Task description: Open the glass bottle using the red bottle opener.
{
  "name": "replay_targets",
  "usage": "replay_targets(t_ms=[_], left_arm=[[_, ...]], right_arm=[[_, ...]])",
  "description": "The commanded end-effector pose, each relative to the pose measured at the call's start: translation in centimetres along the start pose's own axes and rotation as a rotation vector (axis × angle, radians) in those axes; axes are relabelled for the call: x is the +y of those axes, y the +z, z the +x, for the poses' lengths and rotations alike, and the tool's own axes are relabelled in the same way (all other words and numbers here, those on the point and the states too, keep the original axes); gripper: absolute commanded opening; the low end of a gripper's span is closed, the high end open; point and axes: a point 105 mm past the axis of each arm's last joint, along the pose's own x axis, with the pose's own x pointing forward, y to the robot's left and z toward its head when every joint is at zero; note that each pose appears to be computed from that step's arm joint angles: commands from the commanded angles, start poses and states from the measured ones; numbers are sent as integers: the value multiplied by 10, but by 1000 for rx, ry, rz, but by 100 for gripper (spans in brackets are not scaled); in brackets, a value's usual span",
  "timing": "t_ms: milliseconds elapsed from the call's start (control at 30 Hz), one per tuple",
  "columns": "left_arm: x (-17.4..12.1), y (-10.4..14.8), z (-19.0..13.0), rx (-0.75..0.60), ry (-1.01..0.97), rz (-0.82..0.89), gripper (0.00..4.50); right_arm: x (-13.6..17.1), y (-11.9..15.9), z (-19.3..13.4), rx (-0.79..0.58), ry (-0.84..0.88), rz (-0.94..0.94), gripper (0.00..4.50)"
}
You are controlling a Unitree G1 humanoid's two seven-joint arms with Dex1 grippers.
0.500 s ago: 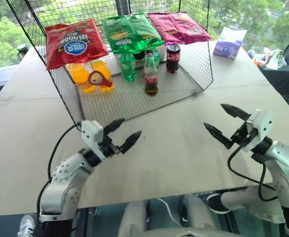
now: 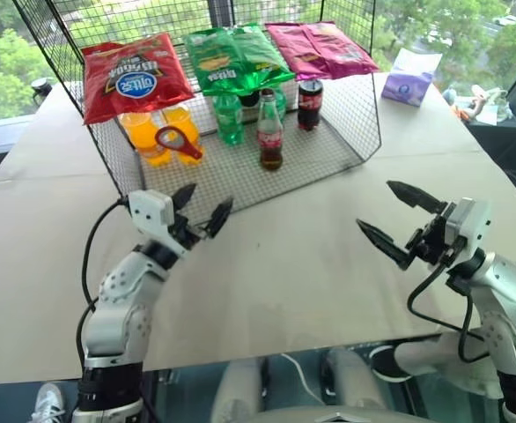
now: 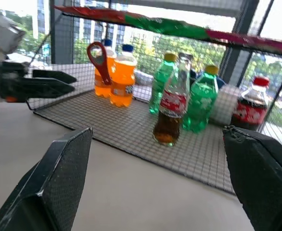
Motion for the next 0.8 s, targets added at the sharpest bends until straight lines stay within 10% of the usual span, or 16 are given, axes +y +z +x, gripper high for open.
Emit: replay_targets(t_ms=[33, 800], left_arm=[[10, 10, 5, -33, 84, 24, 450], [46, 38, 38, -100, 366, 228, 450]], right_arm=[[6, 15, 4, -50, 23, -45, 436], [4, 9, 2, -21, -29, -55, 436]])
